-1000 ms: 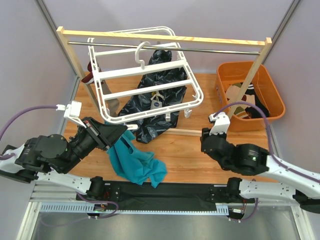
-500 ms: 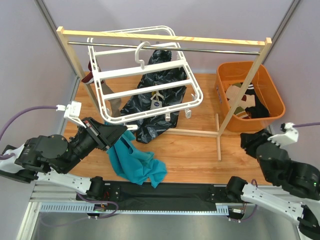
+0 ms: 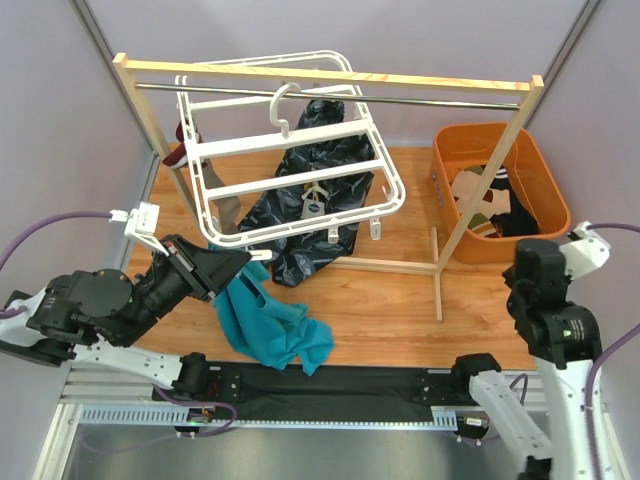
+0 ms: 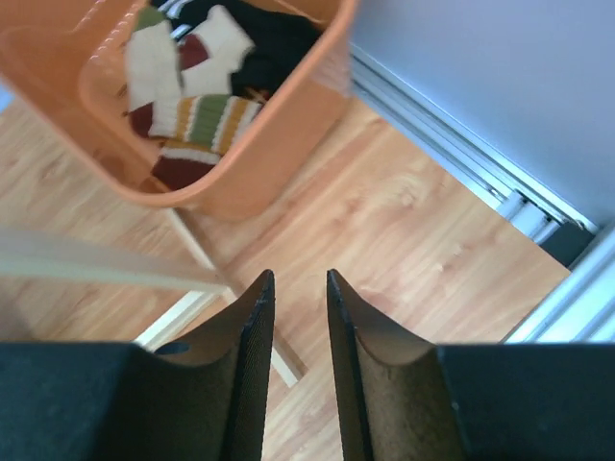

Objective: Clip the socks to the hanger
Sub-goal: Pick up the sock.

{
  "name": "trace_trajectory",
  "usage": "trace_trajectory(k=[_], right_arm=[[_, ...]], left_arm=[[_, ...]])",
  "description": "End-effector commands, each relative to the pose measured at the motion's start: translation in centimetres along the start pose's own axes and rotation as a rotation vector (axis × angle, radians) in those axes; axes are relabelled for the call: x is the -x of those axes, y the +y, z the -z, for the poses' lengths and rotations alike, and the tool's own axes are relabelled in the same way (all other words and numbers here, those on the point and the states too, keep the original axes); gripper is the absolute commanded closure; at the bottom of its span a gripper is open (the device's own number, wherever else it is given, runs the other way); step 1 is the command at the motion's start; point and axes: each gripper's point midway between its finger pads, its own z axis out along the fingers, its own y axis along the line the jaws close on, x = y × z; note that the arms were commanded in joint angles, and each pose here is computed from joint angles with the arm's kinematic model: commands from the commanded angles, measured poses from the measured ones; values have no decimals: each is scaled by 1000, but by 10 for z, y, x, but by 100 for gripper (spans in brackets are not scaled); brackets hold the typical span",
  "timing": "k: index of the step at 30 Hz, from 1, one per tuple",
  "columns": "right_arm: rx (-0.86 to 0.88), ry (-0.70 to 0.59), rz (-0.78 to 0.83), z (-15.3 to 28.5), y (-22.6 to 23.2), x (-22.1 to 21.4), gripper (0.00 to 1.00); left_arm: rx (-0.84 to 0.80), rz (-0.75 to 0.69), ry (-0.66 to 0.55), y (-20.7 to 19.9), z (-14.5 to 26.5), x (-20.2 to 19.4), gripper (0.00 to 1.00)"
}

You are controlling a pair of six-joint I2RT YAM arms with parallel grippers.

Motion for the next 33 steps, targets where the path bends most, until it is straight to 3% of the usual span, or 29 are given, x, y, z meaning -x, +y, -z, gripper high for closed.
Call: trace_trajectory(k=[1, 2, 6, 11, 15, 19, 20, 22, 23, 26, 33], right_arm=[[140, 30, -3, -4, 12, 17, 71], [76, 20, -30, -9, -4, 23, 71], [68, 163, -34, -44, 7, 2, 65], [175, 137, -112, -83, 37, 51, 49], [254, 161, -102, -127, 73, 99, 28], [277, 249, -137, -206, 101, 108, 23], [236, 335, -152, -246, 101, 83, 22], [239, 351, -168, -269, 110, 91, 22], [202, 427, -168, -302, 108, 63, 20], [123, 459, -131, -338, 105, 57, 17], [104, 527, -109, -373, 104, 17, 12]], left_arm=[[16, -13, 0, 9, 3, 2, 100], [19, -15, -2, 10, 3, 3, 100], [21, -22, -10, 10, 3, 5, 100], [14, -22, 4, 10, 3, 0, 100], [17, -27, 13, 8, 0, -7, 100], [12, -21, 17, 6, -1, -10, 100], [9, -15, 19, 5, -1, -10, 100], [10, -14, 21, 5, -2, -12, 100], [9, -17, 25, 4, -3, -14, 100], [-1, -5, 38, 2, -2, -17, 100], [1, 9, 36, 4, -3, -19, 100]])
